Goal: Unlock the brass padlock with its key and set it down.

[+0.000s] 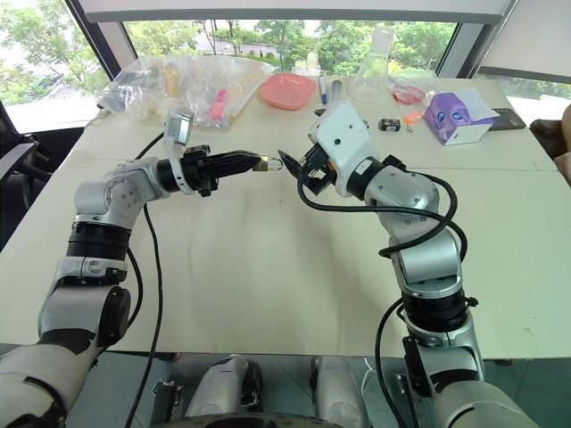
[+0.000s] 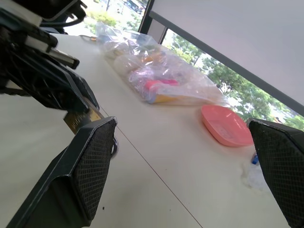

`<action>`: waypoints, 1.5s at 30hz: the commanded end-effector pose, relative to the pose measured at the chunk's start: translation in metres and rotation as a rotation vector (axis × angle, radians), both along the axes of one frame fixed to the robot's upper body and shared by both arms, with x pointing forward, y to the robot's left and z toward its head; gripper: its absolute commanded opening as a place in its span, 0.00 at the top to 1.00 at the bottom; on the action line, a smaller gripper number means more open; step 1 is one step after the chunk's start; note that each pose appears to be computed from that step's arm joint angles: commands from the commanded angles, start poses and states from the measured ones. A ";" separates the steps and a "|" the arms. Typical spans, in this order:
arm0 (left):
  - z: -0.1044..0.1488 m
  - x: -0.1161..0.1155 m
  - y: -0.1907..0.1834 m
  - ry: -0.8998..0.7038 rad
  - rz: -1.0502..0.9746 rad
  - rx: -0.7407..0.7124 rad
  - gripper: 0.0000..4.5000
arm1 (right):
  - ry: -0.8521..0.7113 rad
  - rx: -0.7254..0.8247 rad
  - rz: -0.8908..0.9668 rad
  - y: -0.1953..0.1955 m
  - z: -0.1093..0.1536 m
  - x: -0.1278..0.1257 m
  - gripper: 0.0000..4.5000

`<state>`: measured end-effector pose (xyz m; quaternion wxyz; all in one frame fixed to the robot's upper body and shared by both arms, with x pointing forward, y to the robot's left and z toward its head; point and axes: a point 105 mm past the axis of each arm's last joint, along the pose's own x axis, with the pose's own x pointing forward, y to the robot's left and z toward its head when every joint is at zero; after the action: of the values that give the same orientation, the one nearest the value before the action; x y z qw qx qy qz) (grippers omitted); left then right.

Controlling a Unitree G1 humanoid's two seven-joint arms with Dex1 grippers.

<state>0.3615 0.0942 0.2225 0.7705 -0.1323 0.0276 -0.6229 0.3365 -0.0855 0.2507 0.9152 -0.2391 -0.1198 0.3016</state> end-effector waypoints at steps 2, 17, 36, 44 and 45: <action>0.022 -0.018 -0.006 -0.097 -0.085 -0.010 1.00 | -0.026 -0.028 -0.007 0.001 0.001 0.001 0.00; 0.010 -0.008 -0.008 -0.093 -0.016 0.032 1.00 | 0.057 -0.095 -0.053 -0.023 -0.010 0.001 0.00; -0.093 0.028 -0.099 0.328 0.036 0.127 0.70 | 0.420 -0.302 -0.076 -0.050 -0.069 -0.053 0.00; -0.106 0.041 -0.079 0.142 0.131 0.335 0.01 | 0.429 -0.300 -0.097 -0.052 -0.073 -0.054 0.00; -0.098 0.046 -0.072 0.099 0.153 0.329 0.01 | 0.428 -0.299 -0.099 -0.052 -0.073 -0.054 0.00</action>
<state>0.3965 0.0093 0.1084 0.8051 -0.0816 0.1950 -0.5542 0.2854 -0.1397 0.1708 0.8878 -0.2991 0.1527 0.3148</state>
